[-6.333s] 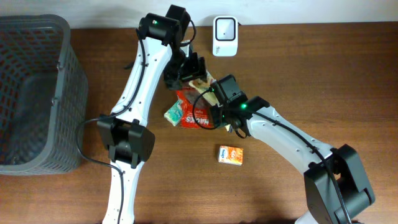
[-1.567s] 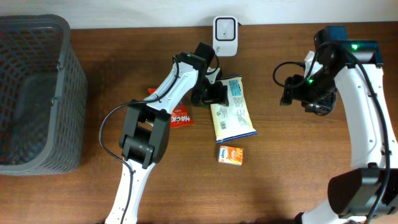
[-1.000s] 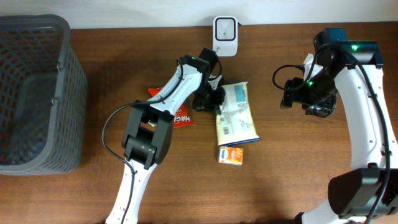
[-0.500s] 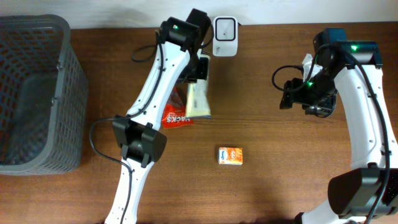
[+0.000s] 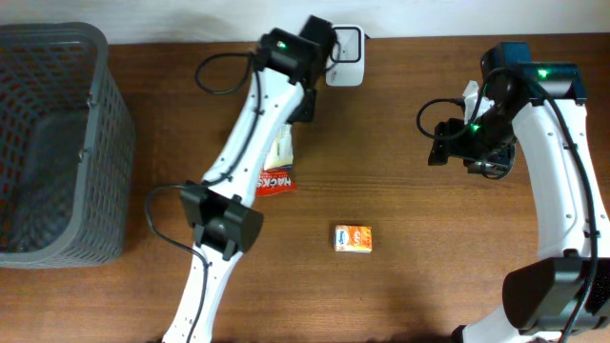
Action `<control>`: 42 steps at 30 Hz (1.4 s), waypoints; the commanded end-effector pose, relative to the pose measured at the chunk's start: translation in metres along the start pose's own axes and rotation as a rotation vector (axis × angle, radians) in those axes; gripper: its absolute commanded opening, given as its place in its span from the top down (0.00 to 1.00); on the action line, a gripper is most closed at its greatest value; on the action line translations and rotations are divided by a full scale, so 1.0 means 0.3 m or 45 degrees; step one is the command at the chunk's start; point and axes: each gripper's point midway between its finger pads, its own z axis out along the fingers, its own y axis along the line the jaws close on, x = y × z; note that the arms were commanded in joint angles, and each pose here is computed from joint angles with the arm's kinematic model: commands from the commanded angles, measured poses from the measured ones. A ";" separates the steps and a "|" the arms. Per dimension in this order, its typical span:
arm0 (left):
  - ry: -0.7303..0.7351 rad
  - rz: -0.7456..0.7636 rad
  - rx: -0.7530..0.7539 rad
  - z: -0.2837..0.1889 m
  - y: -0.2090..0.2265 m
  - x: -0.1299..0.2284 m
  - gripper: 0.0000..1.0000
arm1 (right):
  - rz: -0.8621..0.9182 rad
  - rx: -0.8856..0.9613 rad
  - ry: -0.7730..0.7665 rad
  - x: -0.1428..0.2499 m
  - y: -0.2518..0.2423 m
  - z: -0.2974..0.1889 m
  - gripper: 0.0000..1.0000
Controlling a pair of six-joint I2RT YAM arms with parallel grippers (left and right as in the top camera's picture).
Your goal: Scan the item barcode
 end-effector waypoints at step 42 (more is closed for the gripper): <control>0.027 0.018 0.266 0.100 -0.557 0.099 0.40 | -0.032 -0.011 0.012 0.013 0.008 -0.001 0.17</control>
